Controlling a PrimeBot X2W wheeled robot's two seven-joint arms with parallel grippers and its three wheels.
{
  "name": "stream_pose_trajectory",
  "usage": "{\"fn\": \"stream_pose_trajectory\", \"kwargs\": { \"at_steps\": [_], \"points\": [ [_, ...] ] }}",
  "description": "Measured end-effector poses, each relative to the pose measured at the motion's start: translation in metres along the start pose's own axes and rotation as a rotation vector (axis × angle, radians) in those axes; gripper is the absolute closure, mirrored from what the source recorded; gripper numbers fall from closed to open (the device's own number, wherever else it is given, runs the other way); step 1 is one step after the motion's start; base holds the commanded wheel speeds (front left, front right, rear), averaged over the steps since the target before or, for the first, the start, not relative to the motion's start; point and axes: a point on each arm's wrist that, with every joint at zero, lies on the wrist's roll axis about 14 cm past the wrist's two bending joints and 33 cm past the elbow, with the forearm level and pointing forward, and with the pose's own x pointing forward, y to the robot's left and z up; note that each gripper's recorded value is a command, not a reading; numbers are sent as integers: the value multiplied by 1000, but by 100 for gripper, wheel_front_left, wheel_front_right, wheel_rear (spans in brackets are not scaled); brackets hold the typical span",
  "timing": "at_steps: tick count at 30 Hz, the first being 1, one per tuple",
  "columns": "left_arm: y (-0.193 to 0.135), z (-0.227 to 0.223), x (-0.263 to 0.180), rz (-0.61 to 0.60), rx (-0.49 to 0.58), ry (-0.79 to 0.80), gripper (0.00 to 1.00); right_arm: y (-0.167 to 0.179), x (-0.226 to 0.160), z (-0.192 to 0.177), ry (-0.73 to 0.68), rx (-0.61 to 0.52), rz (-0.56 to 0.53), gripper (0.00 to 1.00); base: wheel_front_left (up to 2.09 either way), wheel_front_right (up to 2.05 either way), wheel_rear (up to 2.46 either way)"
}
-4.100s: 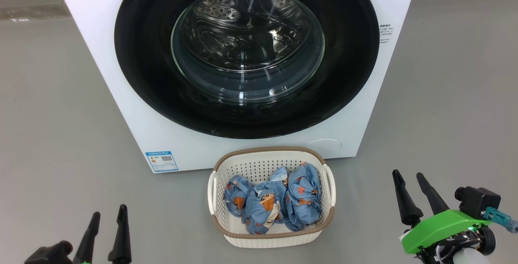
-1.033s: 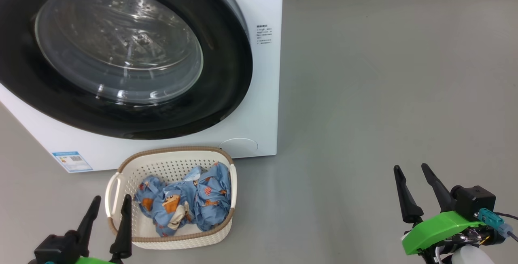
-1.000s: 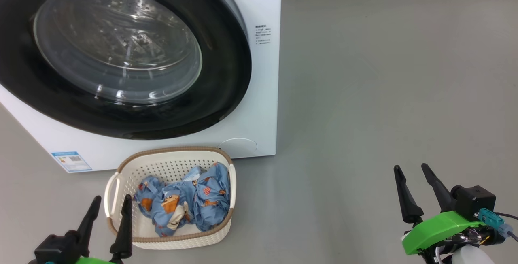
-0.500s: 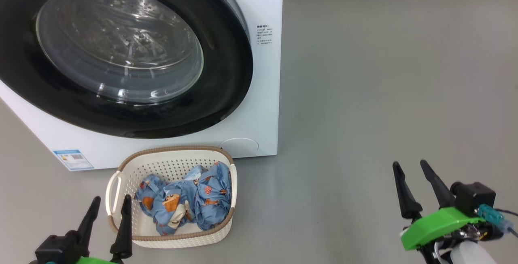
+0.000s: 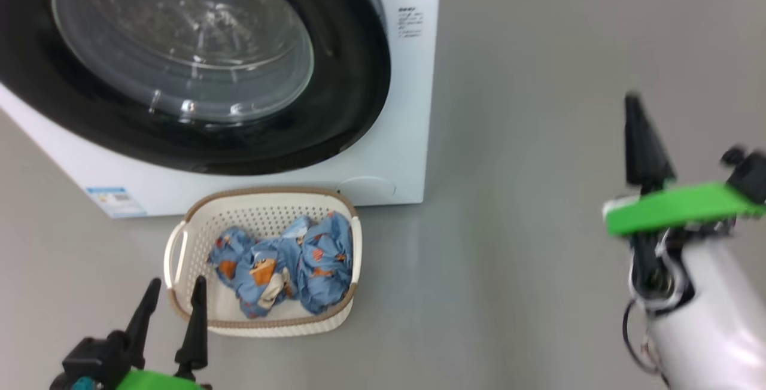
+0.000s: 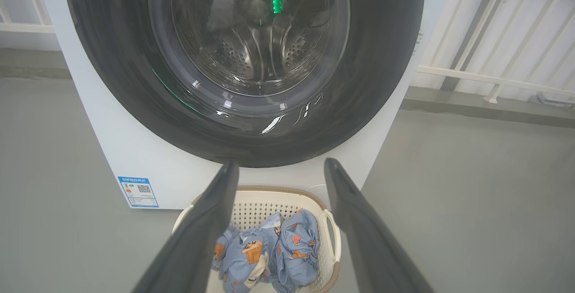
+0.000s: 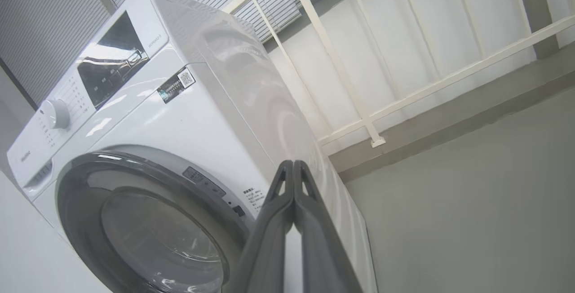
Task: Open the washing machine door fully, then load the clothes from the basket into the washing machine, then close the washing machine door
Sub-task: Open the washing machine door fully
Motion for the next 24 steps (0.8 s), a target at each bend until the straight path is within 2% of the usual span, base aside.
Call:
{"fn": "stream_pose_trajectory", "kwargs": {
  "at_steps": [4,9,13,20,24],
  "points": [
    [2,4,7,9,-11,-13,0,12,29,13,-53,151,28,100,0,0,0],
    [3,6,15,17,-26,-21,0,29,64,15,-43,286,89,100,0,0,0],
    [5,10,24,25,-37,-33,0,51,91,8,14,391,161,100,0,0,0],
    [8,7,33,45,-57,-29,0,80,126,-15,169,508,259,100,0,0,0],
    [13,6,37,59,-59,-28,0,92,139,-33,275,539,308,100,0,0,0]
  ]
}}
